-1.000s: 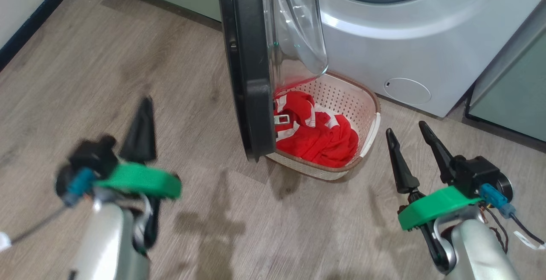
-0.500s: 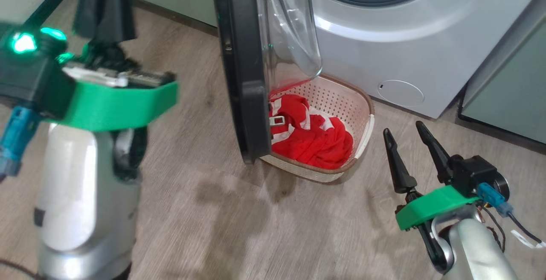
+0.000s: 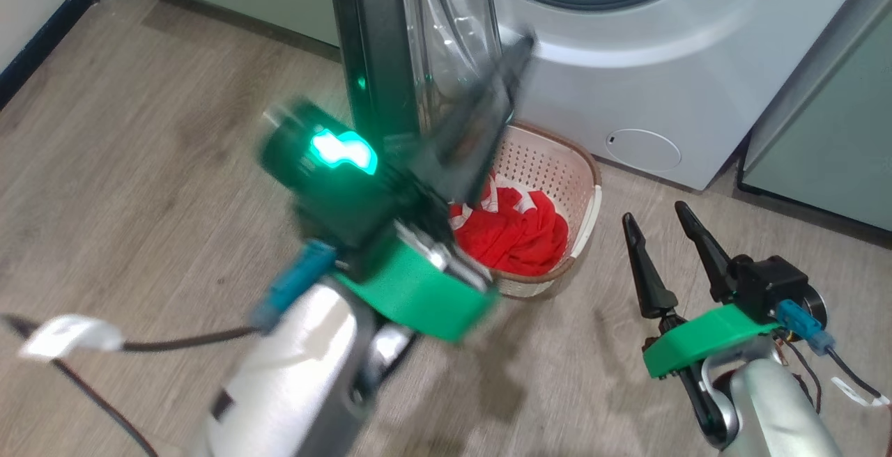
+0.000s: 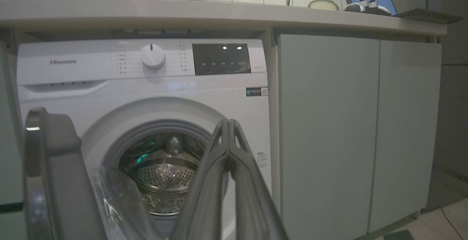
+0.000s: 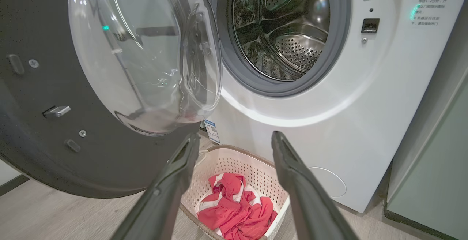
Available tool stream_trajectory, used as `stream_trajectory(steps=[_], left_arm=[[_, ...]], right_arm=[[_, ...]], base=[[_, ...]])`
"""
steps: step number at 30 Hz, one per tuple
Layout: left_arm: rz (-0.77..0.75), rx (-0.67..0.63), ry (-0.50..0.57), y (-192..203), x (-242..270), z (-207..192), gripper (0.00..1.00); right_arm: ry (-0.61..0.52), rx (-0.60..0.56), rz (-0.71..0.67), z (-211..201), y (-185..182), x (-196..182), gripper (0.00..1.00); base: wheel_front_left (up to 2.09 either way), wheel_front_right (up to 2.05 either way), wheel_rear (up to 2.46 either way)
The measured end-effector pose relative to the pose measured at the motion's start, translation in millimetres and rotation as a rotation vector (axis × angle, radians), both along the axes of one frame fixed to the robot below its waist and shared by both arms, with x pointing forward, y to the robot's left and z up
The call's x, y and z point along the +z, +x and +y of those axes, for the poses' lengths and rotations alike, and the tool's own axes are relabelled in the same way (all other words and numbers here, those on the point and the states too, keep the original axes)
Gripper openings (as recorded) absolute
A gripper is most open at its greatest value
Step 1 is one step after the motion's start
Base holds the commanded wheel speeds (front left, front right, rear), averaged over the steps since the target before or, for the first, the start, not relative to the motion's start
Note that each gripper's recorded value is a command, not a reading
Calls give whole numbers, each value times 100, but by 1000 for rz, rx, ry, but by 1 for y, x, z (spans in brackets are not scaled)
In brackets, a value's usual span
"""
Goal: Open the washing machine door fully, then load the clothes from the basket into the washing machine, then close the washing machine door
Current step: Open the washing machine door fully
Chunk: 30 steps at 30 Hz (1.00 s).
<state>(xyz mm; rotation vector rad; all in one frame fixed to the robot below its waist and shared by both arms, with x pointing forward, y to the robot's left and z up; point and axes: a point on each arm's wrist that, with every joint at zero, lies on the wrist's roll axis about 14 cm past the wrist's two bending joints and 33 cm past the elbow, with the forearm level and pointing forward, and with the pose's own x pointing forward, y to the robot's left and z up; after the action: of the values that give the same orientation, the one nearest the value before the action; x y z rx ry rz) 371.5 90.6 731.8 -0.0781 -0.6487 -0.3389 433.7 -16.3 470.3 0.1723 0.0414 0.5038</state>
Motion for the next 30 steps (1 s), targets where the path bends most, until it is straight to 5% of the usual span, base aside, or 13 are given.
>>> stream_trajectory(steps=[14,30], left_arm=[[607,23,-46,10,-179,-4,0],[663,160,-78,12,-206,35,0]], right_arm=[[-1,6,34,2,1,-13,100],[6,6,35,4,3,-12,100]], base=[[0,0,0],[0,0,0]])
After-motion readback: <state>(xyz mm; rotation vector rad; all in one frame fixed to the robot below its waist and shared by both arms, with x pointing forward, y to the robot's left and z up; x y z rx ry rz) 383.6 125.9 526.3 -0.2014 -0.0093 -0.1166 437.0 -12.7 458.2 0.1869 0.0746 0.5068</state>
